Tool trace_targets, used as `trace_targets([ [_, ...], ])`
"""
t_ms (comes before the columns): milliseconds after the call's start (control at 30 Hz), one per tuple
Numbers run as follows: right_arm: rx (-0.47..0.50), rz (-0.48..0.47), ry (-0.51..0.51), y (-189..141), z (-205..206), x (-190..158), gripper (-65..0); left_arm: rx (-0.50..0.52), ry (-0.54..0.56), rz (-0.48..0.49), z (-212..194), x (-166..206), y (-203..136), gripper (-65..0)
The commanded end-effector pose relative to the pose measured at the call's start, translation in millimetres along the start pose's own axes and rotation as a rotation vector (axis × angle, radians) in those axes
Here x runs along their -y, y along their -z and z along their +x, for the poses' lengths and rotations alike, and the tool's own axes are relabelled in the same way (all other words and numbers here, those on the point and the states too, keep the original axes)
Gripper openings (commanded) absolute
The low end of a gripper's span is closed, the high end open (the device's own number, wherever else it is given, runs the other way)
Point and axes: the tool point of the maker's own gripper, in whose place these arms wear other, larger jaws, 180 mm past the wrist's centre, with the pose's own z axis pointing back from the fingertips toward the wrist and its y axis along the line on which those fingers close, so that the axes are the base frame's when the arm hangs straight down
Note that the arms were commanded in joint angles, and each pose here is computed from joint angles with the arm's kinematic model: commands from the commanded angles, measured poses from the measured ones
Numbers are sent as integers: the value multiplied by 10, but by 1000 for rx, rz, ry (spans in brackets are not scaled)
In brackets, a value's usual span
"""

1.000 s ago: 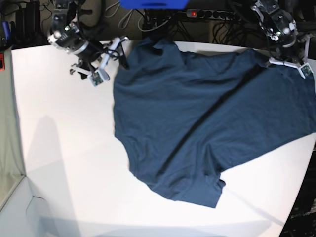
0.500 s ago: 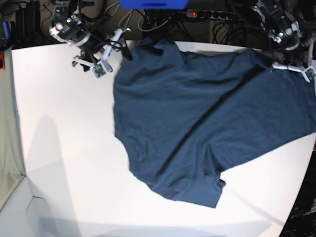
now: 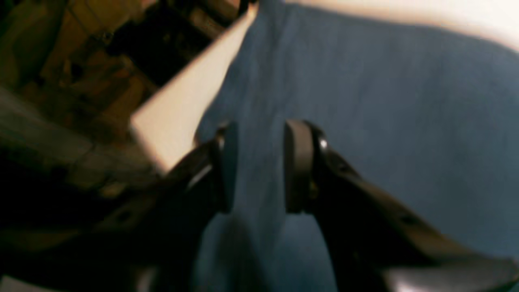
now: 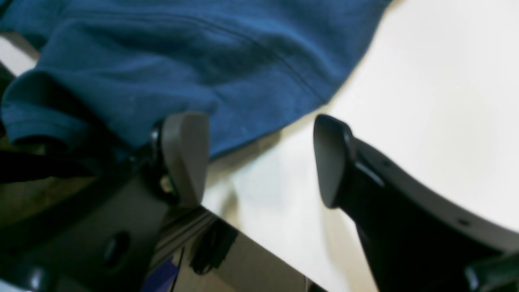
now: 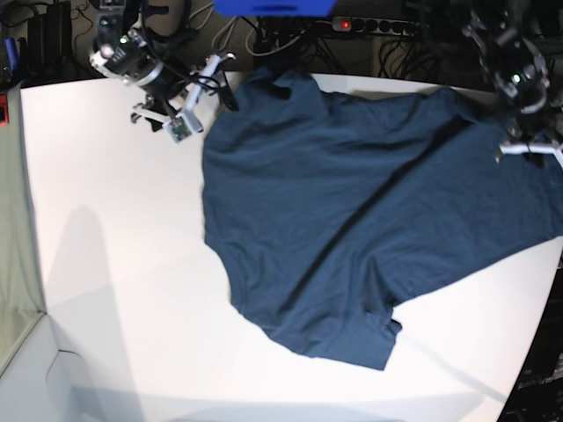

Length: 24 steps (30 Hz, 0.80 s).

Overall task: Layout the t-shirt on the table in an organized manner, then fold the t-shirt properly
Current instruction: 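Pull the grasped hem outward with the left gripper to unfold it, then grasp shirt edges with both grippers and drag them apart to flatten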

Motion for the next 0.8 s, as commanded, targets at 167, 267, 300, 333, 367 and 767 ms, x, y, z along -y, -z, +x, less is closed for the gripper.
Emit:
trace_targets([
  [167, 56, 48, -13, 112, 188, -105, -239, -32, -68, -37, -5, 294, 459, -462],
  [267, 67, 46, -16, 107, 219, -101, -239, -89, -50, -46, -166, 328, 681, -464],
  [300, 71, 45, -18, 103, 235, -97, -239, -112, -44, -46, -237, 321, 736, -464],
  [333, 75, 40, -20, 102, 255, -78, -239, -133, -37, -43, -293, 298, 800, -464],
  [367, 82, 36, -25, 109, 293, -54, -239, -151, -32, -39, -338, 272, 858, -464],
  [767, 73, 12, -73, 95, 323, 120, -240, -124, -45, -115, -282, 793, 1437, -464],
])
